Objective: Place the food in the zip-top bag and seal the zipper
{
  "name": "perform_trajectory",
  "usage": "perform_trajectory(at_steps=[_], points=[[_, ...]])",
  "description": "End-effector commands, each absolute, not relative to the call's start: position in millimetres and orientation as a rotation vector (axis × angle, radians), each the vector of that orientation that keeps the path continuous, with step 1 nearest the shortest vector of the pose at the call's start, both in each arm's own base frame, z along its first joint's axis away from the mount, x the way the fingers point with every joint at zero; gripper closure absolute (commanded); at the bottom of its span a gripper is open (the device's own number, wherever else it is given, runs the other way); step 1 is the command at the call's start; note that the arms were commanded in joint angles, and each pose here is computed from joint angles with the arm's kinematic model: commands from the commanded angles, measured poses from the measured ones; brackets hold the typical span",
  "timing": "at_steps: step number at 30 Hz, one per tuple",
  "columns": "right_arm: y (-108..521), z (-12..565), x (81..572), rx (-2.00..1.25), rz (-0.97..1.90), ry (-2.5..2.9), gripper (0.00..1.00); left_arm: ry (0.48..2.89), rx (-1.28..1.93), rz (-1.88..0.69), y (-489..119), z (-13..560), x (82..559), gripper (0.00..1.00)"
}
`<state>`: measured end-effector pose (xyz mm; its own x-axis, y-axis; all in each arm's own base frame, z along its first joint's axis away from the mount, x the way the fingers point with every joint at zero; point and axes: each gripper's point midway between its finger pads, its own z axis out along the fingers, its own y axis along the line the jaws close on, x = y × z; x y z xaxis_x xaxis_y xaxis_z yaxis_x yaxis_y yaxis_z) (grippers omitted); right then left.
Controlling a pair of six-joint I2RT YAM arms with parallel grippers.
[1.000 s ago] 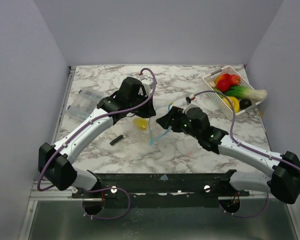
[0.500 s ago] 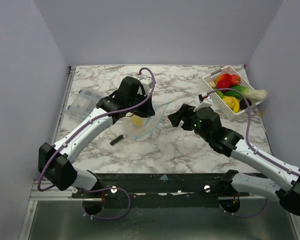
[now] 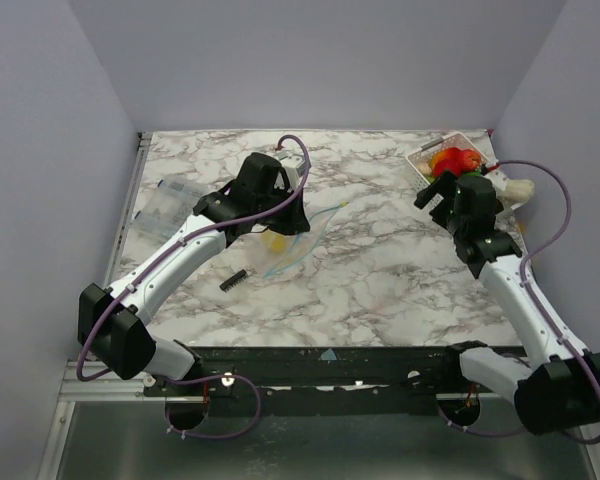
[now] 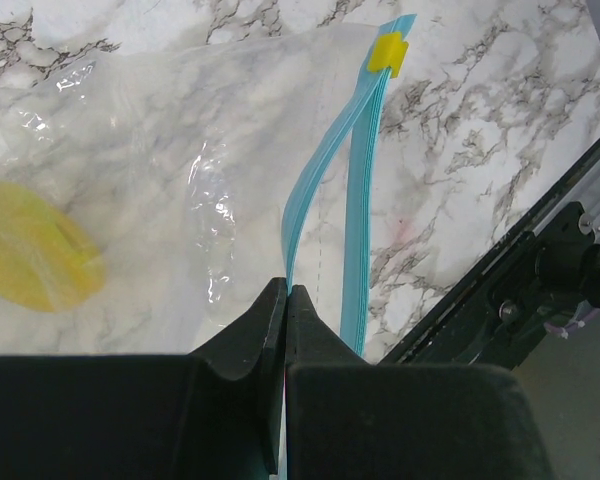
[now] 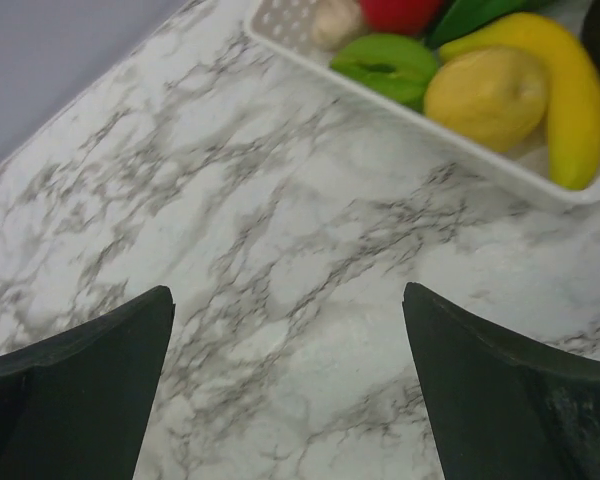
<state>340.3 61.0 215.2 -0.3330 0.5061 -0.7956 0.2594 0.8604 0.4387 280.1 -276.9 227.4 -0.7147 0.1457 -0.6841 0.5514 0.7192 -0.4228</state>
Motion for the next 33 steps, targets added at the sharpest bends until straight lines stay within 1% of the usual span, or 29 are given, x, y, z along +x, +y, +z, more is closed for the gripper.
perform_trajectory(at_steps=[1,3,6,9,15,19,25,33], points=[[9,200,364,0.693,0.173,1.999,0.0,2.281,0.529,-0.889,-282,233,278,1.0],[-17,191,379,0.759,0.147,2.021,0.0,2.279,0.53,-0.896,-283,233,277,1.0],[-39,175,401,0.812,0.16,2.076,0.0,2.282,0.533,-0.904,-284,233,277,1.0],[-57,162,419,0.827,0.064,2.126,0.0,2.282,0.53,-0.904,-283,233,277,1.0],[-82,143,439,0.791,-0.116,2.178,0.0,2.285,0.529,-0.923,-284,234,276,1.0],[-88,119,443,0.804,-0.171,2.236,0.0,2.284,0.53,-0.92,-284,234,276,1.0],[-82,92,445,0.796,-0.146,2.302,0.0,2.281,0.528,-0.92,-283,235,277,1.0],[-83,75,449,0.82,-0.149,2.324,0.0,2.28,0.529,-0.922,-283,235,276,1.0]])
